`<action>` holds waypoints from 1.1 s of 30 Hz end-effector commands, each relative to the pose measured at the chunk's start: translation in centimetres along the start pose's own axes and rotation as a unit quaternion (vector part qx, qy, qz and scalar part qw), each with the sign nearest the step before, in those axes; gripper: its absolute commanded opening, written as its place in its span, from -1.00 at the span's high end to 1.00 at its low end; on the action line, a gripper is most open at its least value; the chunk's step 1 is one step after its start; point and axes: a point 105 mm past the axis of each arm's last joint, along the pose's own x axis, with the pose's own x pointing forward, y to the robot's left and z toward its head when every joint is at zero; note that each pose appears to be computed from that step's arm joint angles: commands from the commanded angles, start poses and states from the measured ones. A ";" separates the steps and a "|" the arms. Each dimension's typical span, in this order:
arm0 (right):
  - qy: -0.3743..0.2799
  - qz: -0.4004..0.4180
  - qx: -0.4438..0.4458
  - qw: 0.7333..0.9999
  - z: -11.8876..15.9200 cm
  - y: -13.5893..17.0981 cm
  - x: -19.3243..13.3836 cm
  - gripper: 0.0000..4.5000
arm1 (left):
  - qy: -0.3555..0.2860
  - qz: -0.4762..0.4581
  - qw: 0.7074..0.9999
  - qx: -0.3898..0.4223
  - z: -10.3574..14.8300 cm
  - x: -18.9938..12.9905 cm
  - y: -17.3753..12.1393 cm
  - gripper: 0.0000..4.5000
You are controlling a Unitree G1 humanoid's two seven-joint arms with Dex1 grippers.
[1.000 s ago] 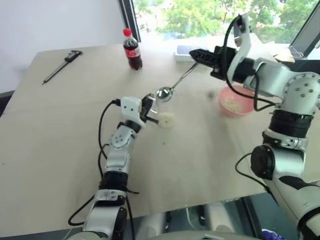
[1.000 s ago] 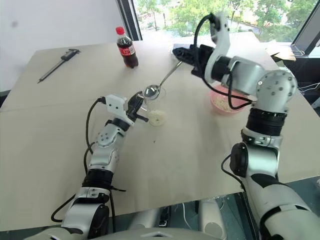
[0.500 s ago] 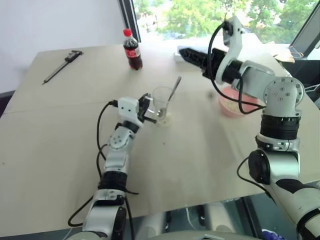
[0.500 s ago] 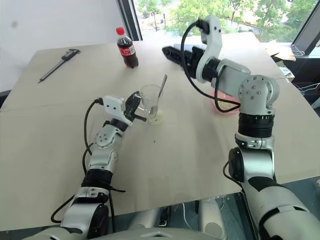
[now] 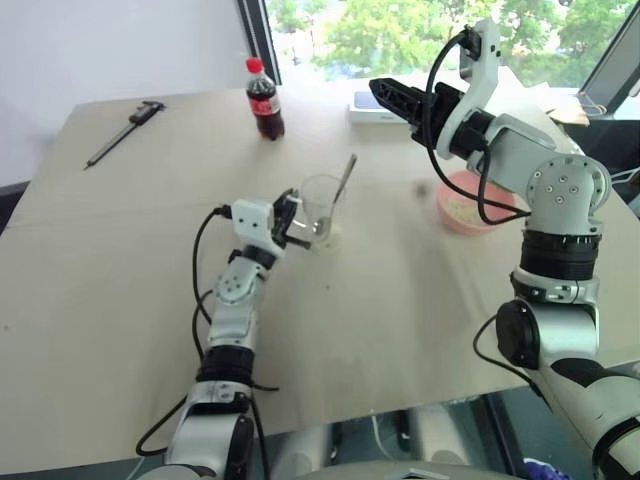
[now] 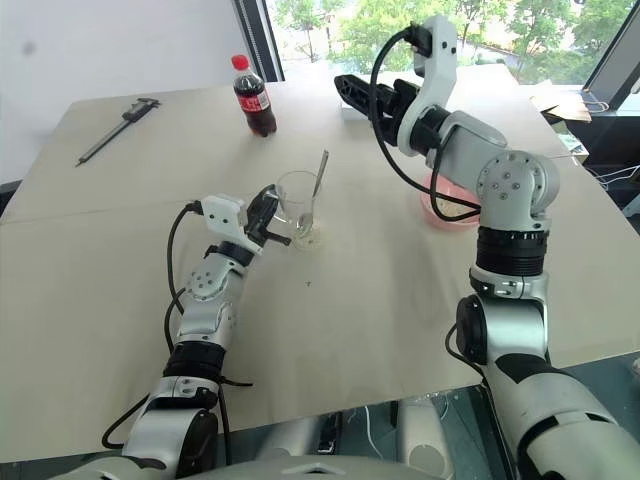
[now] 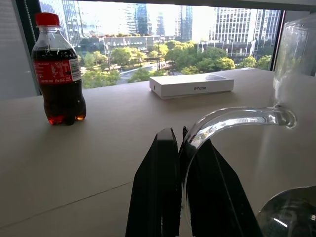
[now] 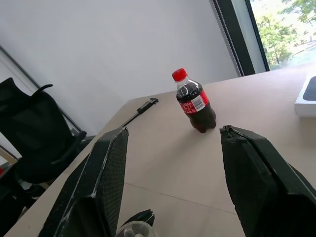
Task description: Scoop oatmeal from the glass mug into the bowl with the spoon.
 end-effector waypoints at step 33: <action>0.029 0.014 -0.172 0.985 -6.8 -3.5 -11.0 -0.33 | 0.057 -0.044 0.997 -0.013 4.6 -9.8 -2.4 -0.02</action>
